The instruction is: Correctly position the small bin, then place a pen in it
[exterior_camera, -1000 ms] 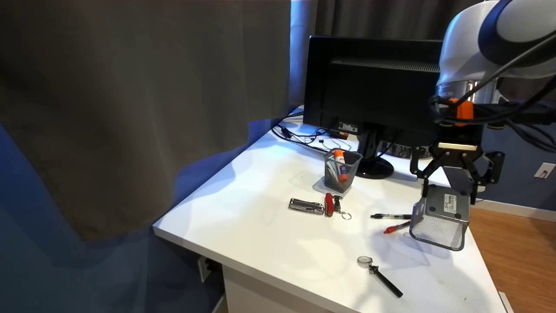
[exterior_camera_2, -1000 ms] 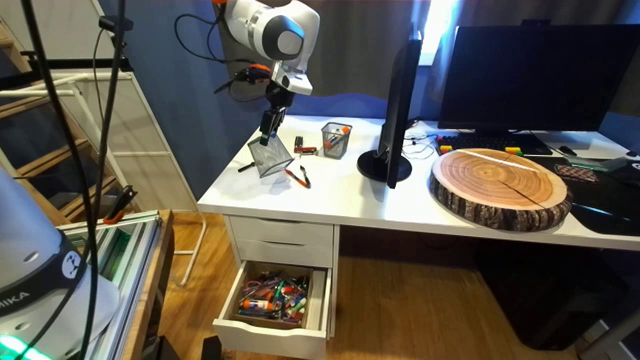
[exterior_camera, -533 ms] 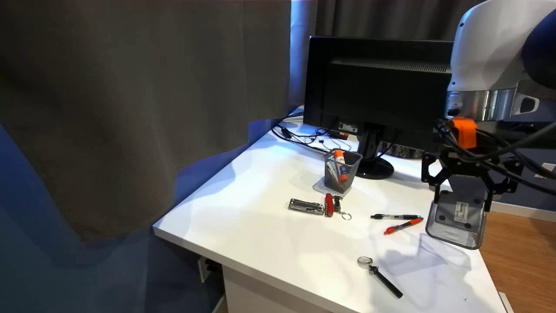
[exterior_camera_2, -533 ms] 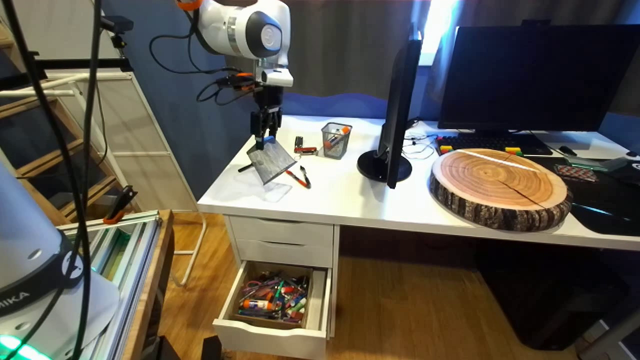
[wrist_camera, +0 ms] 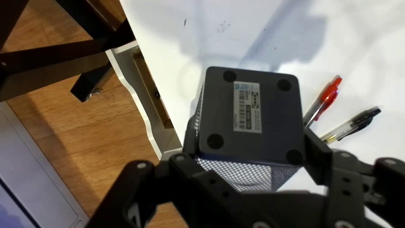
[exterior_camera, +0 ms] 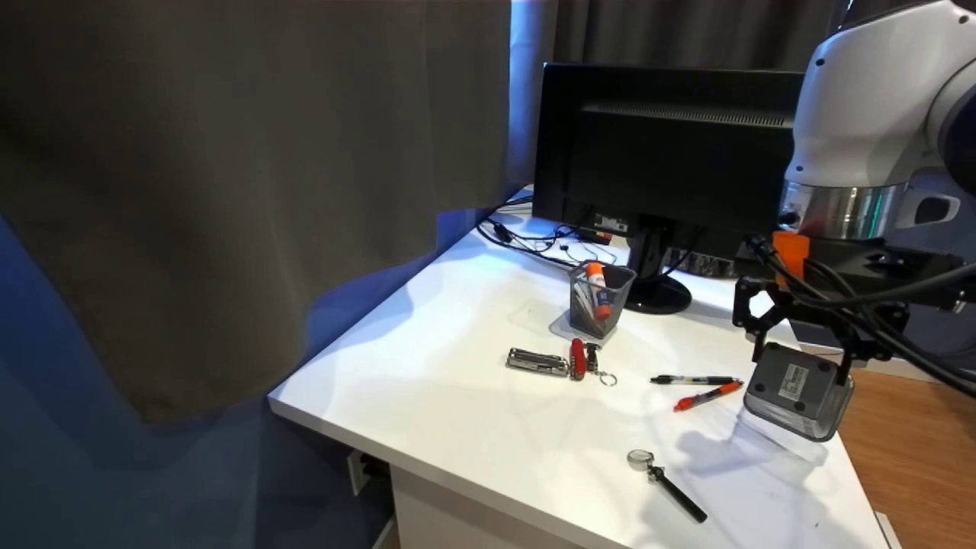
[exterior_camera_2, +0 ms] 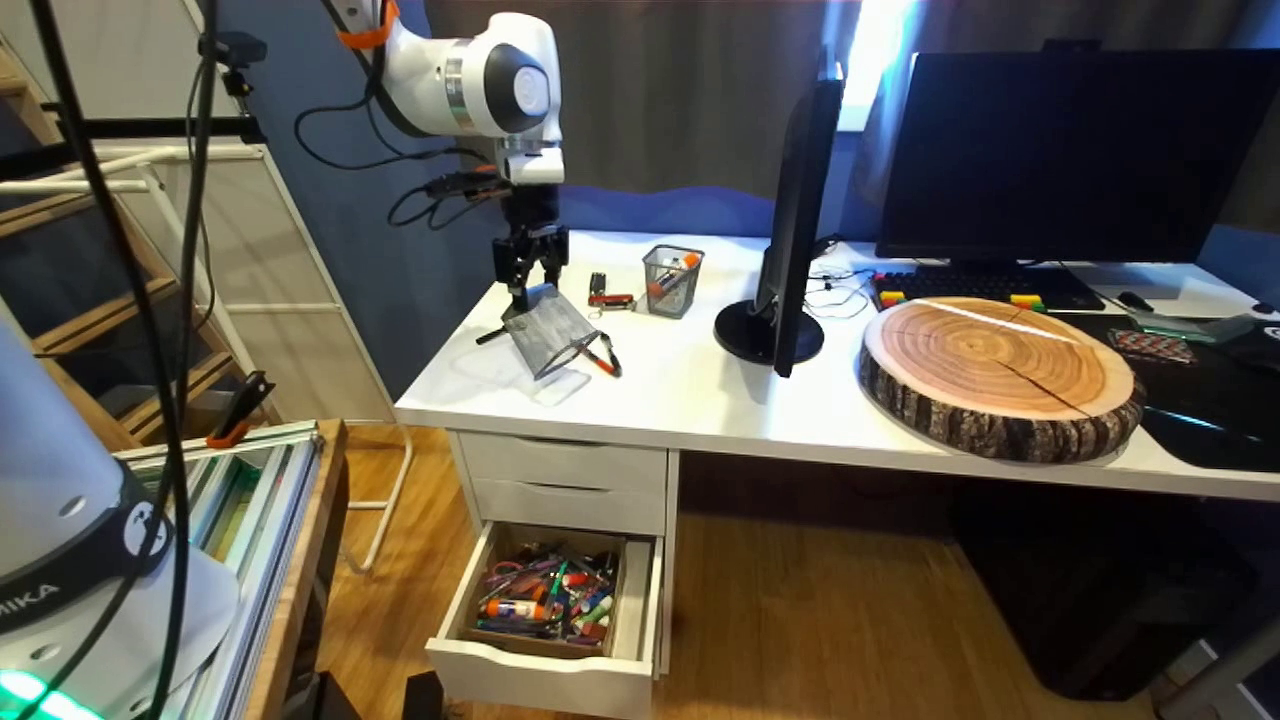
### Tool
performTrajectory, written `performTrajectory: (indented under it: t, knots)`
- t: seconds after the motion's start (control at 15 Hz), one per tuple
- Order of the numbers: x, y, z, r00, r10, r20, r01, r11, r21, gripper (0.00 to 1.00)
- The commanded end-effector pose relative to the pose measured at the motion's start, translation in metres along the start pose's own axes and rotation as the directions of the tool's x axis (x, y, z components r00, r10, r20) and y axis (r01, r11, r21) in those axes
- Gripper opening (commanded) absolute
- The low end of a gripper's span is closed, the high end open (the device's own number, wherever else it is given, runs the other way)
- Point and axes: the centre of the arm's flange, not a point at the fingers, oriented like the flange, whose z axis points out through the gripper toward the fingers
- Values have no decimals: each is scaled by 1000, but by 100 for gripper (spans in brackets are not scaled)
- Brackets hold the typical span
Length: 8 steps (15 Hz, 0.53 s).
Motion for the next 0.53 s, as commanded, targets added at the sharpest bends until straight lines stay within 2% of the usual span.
performTrajectory:
  t: [0.0, 0.2, 0.27, 0.47]
  knots:
    - [-8, -5, 12, 997, 61, -46, -60, 998, 31, 53]
    - [-11, -8, 22, 996, 75, -43, -74, 997, 18, 53]
    - [-11, -8, 25, 995, 92, -32, -91, 996, 22, 95]
    - [-9, -9, 29, 993, 118, -16, -117, 992, 35, 100]
